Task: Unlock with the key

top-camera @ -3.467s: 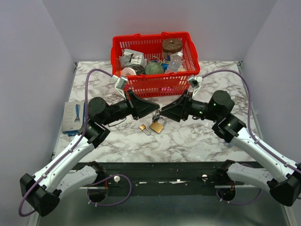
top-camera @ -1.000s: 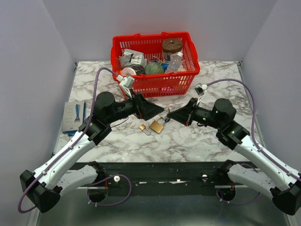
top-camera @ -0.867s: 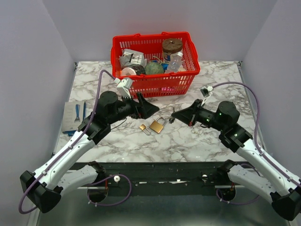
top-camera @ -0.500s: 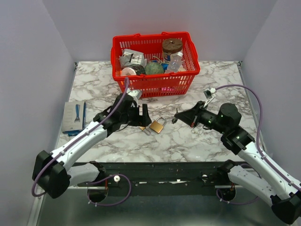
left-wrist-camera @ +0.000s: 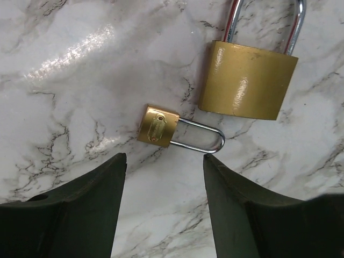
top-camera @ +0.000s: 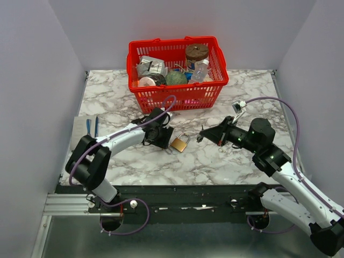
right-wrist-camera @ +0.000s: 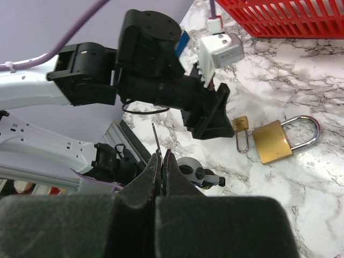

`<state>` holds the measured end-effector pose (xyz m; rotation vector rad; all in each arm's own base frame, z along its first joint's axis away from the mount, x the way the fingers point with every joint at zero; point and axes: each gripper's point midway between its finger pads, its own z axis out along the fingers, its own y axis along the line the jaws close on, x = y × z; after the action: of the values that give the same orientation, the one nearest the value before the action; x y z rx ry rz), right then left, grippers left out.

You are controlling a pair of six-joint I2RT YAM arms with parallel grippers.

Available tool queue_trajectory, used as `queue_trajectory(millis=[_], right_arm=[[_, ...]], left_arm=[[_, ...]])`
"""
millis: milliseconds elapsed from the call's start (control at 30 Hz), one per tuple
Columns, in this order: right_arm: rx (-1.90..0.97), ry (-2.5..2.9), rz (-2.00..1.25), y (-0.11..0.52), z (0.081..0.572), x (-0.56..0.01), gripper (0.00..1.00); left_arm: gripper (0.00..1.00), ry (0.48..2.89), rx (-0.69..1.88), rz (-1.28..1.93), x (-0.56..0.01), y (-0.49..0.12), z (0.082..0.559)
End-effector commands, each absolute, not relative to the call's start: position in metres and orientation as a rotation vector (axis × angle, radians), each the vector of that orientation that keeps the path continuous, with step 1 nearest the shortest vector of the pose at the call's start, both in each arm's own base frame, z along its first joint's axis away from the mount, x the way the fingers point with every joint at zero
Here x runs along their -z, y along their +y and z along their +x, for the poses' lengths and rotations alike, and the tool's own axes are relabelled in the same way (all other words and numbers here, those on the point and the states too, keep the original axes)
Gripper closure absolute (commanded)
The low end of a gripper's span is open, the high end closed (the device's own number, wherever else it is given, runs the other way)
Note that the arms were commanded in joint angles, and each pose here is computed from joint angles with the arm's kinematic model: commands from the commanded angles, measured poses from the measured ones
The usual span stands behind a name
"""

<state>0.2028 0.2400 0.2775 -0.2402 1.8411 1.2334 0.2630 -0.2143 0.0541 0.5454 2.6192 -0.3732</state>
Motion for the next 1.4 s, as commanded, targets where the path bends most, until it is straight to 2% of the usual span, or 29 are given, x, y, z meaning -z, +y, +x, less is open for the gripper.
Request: queue_trajectory(millis=[0, 567, 700, 767, 867, 900, 967, 1267, 1367], right_arm=[[-1.206, 1.846, -0.216, 0.235, 0.206, -0.274, 0.99], [-1.203, 1.874, -0.227, 0.238, 0.208, -0.268, 0.99], [-1.201, 1.878, -0.231, 0.239, 0.208, -0.267, 0.99], [-1.200, 1.877, -0.232, 0.239, 0.209, -0.267, 0.99], [-1.195, 1.872, -0.234, 0.238, 0.209, -0.268, 0.99], [-1.192, 1.871, -0.238, 0.238, 0.209, -0.268, 0.99], [-1.184, 1.874, -0.235, 0.237, 0.209, -0.267, 0.99], [-1.167, 1.891, -0.241, 0.237, 0.210, -0.260, 0.99], [-1.163, 1.898, -0.245, 0.237, 0.212, -0.258, 0.99]], left_arm=[[0.34, 2.640, 0.296, 0.653, -0.040, -0.210, 0.272], [0.38, 2.651, 0.260, 0.705, -0.018, -0.215, 0.284], [0.52, 2.660, 0.258, 0.699, -0.013, -0.215, 0.283], [0.56, 2.669, 0.238, 0.677, -0.012, -0.212, 0.284], [0.65, 2.706, 0.129, 0.555, -0.008, -0.194, 0.281], [0.74, 2.722, 0.081, 0.514, -0.007, -0.186, 0.279], [0.79, 2.749, 0.012, 0.338, -0.006, -0.167, 0.273], [0.79, 2.769, 0.099, -0.285, 0.003, -0.129, 0.235], [0.74, 2.727, 0.130, -0.372, -0.003, -0.126, 0.237]])
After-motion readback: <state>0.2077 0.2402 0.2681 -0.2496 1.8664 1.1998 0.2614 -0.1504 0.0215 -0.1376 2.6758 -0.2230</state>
